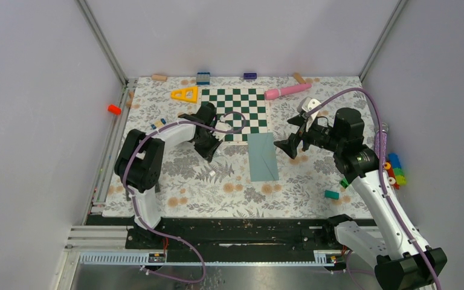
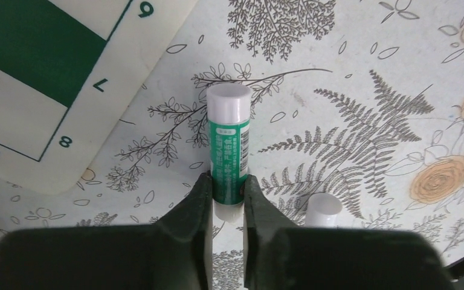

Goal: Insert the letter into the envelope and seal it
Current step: Pick up the solid glue from the center of the board.

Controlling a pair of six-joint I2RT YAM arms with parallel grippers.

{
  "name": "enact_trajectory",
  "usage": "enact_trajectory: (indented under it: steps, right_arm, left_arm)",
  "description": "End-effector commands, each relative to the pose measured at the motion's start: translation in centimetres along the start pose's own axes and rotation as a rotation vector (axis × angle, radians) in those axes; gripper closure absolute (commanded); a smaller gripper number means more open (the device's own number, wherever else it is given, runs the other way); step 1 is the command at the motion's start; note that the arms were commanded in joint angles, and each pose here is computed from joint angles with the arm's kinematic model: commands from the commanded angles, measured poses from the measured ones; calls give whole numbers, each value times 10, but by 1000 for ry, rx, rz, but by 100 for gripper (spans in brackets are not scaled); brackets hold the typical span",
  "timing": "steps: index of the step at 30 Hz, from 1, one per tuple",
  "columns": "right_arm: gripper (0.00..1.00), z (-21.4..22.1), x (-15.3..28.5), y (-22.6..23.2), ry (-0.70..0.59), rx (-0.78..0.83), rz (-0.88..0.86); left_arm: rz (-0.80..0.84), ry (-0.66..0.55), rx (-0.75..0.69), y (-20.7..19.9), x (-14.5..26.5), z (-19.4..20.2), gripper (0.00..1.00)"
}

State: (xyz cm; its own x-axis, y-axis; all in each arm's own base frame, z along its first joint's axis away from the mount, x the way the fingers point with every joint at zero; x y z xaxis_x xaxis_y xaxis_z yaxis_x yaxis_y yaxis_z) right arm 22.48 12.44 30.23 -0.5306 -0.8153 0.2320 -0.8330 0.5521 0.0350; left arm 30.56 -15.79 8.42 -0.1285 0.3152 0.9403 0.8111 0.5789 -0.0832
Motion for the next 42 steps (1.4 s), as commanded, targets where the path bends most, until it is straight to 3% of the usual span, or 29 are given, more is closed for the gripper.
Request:
enact_trajectory:
  steps: [1,7,13,18,27,42]
  right_arm:
    - [2,-4,1,-2,-21,17,13]
    - [1,-6,-9,-6,-20,-160,12]
    - [6,-4,-31,-15,67,-632,-86]
    - [21,13,-58,-17,183,-977,-265]
    - [22,32,-75,-17,185,-1073,-307]
    - [29,56,-104,5,310,-1053,-316]
  left_arm:
    - [23,-77,-14,-6,13,-7,100]
    - [-34,-261,-110,-13,72,-39,100]
    - [-95,-500,-306,-60,155,-67,100]
    - [-74,-513,-442,-100,157,-64,100]
    - [-57,-423,-488,-118,128,-70,100]
    - [-42,-397,-507,-127,116,-71,100]
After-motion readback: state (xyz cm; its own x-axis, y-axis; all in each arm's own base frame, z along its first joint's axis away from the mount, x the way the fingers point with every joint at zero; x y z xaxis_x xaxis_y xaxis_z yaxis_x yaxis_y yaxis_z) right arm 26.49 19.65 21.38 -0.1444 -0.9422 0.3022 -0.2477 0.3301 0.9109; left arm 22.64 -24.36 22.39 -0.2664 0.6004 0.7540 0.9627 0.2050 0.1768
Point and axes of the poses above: each gripper's point midway between its finger pads, its own x axis back along the fingers, its own y axis along the line the jaws close on, z = x × y, the point moved 7 cm from there along x, back along the fingers, and after that the axes turned 6 degrees about -x, right-handed, at the moved point
